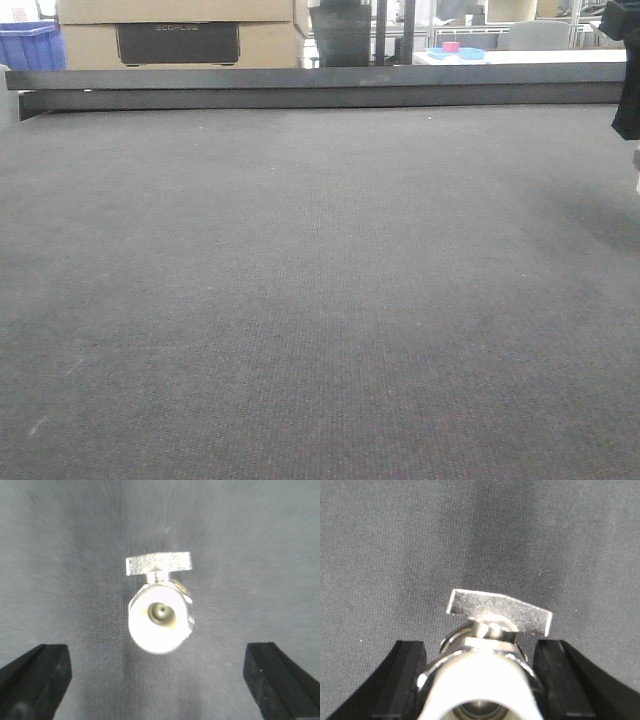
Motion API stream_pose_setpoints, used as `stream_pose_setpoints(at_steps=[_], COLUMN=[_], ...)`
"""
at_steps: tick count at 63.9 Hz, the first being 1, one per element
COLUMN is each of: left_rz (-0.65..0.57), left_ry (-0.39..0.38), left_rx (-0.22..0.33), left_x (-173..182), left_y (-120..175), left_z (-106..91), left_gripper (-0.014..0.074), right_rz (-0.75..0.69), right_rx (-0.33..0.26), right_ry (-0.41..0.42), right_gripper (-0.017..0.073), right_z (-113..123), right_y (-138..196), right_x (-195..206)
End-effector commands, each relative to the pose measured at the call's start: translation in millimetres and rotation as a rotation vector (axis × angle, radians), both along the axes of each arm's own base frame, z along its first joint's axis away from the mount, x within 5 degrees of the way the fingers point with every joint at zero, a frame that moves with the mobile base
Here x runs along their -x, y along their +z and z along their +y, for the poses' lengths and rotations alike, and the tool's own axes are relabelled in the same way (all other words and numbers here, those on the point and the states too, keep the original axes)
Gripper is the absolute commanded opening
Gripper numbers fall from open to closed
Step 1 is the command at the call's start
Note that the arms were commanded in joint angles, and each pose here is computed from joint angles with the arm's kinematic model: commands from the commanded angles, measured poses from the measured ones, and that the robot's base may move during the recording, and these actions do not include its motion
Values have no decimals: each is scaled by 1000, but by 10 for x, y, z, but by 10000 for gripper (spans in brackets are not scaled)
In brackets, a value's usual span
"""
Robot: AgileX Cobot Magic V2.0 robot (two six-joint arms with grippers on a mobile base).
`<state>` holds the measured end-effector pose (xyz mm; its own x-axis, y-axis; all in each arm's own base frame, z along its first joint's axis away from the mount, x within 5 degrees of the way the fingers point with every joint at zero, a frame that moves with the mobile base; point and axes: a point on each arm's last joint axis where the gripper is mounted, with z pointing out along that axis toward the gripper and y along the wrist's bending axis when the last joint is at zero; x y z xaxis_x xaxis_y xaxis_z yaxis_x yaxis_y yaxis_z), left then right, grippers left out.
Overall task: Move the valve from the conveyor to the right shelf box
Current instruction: 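Lower the left gripper onto the other valve and close it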
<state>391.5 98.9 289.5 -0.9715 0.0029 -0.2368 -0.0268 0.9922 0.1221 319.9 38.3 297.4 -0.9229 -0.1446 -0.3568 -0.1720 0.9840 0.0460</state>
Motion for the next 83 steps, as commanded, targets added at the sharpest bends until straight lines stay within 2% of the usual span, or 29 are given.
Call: stream_pose_setpoints(at_steps=[1,10,14,20,38,51,72,78,83], left_rz=[18,-12,-20,-33,-76,-70,-16,-16,-19], left_ry=[12,45,32,10,13,12,16,10,7], left_rx=[5,59,85,84,96,102,142,142,141], left_x=[-57,-138,-160,-178,-216,-218,-237,-244,-242], left_y=[-121,-272,-313,-319,-308,-320,-458,-458,-441], left_z=[82,177,189,186,177,165,141,116,103], left_gripper=[599,599,599,599,599,599,597,540,414], right_rz=[-48,-48,-51,-57,-66,-70,-75,-77,-80], right_rx=[-7,-7,-7,-7,-8,-8,-9,-9,-9], right_ry=[1,1,1,0,-1,-1,-1,-2,-2], right_gripper=[-151,-151,-151,-151,-151,-151,-151,-151,-151], right_z=[6,6,6,6,6,6,7,7,7], right_y=[87,87,89,91,94,96,98,99,99], right_x=[16,16,13,8,1,-3,-7,-9,-11])
